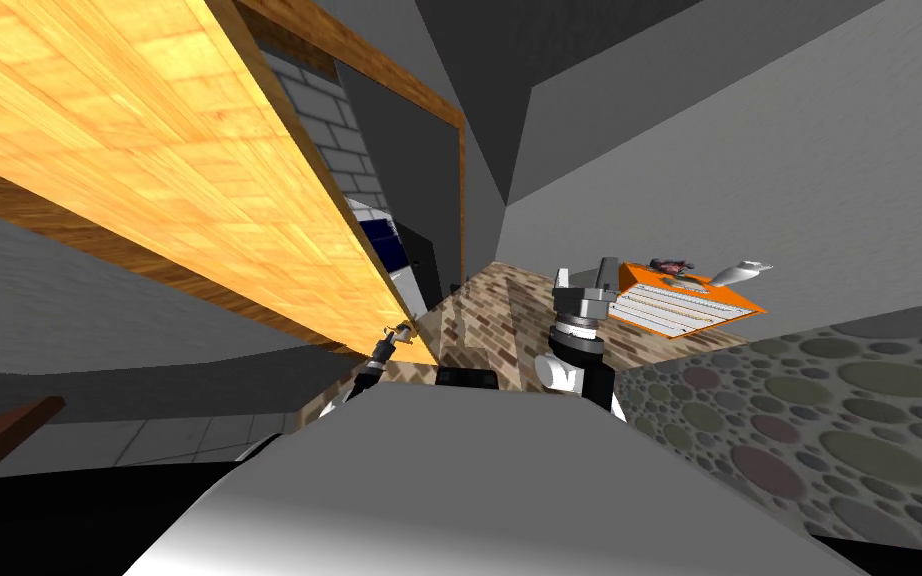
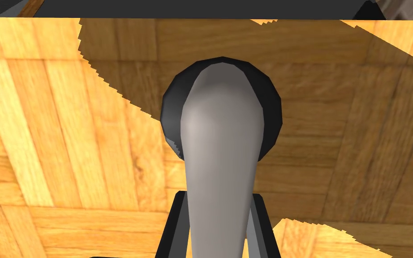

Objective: Pull the door open

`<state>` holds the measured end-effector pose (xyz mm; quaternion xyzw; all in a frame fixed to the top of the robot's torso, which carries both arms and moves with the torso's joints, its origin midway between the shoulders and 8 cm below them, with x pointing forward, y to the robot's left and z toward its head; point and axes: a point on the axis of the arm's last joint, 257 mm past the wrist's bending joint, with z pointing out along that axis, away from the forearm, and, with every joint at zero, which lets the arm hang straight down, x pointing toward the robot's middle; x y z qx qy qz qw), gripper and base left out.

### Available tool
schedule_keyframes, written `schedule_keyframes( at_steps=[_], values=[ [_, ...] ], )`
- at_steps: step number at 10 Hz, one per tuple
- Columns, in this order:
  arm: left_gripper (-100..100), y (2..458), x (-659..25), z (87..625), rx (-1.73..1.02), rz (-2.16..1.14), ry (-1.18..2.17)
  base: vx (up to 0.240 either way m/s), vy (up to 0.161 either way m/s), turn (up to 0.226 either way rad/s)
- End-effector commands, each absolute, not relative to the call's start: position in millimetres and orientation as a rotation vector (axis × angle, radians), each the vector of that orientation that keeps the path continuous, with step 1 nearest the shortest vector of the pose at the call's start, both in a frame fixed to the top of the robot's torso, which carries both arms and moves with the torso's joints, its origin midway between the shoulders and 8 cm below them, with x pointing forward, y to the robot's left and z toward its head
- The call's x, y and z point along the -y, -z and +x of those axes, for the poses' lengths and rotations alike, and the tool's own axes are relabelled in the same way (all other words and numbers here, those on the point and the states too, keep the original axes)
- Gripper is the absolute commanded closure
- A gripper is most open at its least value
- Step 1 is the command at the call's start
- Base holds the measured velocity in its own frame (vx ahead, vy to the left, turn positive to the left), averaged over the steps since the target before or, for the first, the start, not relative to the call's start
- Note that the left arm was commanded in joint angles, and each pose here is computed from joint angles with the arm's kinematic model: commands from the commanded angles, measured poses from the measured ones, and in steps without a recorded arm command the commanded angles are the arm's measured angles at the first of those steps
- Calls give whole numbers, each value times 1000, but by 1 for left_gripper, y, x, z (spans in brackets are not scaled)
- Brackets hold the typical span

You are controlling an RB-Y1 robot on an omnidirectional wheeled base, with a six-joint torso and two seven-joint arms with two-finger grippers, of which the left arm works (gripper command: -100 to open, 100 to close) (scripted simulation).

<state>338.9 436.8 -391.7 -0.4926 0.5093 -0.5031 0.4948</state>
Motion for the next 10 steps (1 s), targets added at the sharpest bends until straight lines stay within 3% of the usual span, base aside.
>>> schedule_keyframes(
  at_steps=[1,6,10],
  values=[
    [100,395,-422,349,-1238,-1194,1235,-159,59,-174],
    [100,394,-410,370,-1237,-1194,1236,-194,66,-118],
    [100,393,-404,380,-1236,-1193,1236,-88,47,-57]
  ],
)
